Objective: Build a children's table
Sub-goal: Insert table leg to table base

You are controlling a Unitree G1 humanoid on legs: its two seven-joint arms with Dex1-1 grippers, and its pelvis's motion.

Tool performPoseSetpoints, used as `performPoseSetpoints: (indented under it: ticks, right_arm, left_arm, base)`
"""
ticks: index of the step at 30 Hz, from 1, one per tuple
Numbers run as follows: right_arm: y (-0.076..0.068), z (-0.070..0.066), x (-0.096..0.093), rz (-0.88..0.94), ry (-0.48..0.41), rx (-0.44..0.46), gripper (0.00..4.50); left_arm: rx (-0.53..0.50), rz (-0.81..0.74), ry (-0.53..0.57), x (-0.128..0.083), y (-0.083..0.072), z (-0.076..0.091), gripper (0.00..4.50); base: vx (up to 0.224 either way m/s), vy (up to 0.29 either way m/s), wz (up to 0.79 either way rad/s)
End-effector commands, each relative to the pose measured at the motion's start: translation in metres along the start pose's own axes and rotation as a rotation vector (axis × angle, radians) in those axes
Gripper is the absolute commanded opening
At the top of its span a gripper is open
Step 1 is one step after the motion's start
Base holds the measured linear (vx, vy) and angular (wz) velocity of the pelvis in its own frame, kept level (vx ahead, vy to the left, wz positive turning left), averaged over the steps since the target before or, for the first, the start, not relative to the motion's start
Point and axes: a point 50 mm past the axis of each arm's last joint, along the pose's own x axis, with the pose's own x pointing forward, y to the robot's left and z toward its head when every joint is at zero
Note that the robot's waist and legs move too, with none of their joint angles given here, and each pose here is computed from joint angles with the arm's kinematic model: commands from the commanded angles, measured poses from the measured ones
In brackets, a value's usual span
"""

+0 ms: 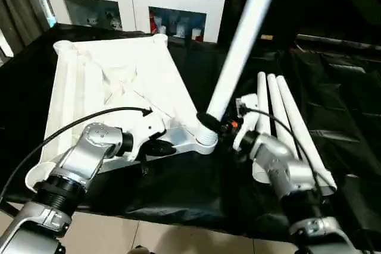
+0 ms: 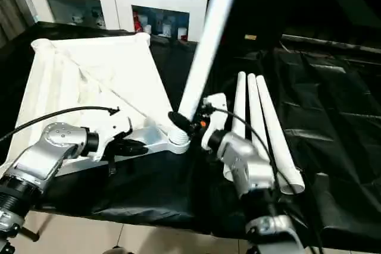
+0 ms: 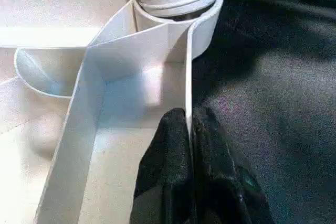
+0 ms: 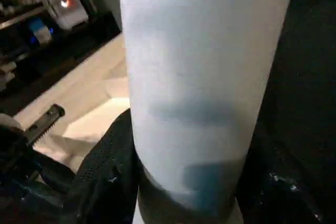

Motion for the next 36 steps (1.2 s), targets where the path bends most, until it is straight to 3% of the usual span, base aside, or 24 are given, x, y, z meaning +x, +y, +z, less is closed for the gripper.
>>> performPoseSetpoints:
  ticks: [1, 6, 13, 18, 23, 29, 36]
  right_arm:
    - [-0.005, -0.030, -0.009, -0.042, 0.089, 0.063, 1.93]
    - [-0.006, -0.043, -0.015, -0.072, 0.061, 0.067, 1.93]
    - [-0.007, -0.055, -0.022, -0.103, 0.083, -0.013, 1.91]
    - [-0.002, -0.050, -0.019, -0.036, 0.141, -0.136, 1.91]
    - [0.005, -0.032, -0.009, 0.062, 0.188, -0.218, 1.91]
    - [0.007, -0.027, -0.005, 0.126, 0.257, -0.248, 1.91]
    - [0.005, -0.033, -0.009, 0.163, 0.339, -0.253, 1.91]
  left_arm:
    - [0.039, 0.058, -0.053, -0.010, 0.010, 0.013, 0.00]
    - [0.039, 0.057, -0.051, -0.009, 0.012, 0.014, 0.00]
    - [0.047, 0.059, -0.048, -0.010, 0.014, 0.015, 0.00]
    - [0.055, 0.061, -0.042, -0.009, 0.015, 0.015, 0.00]
    - [0.059, 0.063, -0.049, -0.005, 0.014, 0.016, 0.00]
    - [0.055, 0.058, -0.054, -0.001, 0.010, 0.014, 0.00]
    - [0.051, 0.068, -0.068, 0.002, 0.007, 0.014, 0.00]
  base:
    - [0.000, 0.000, 0.00]
    - [0.000, 0.000, 0.00]
    - [0.000, 0.000, 0.00]
    - [0.000, 0.000, 0.00]
    - [0.000, 0.000, 0.00]
    - [0.000, 0.000, 0.00]
    - [0.000, 0.000, 0.00]
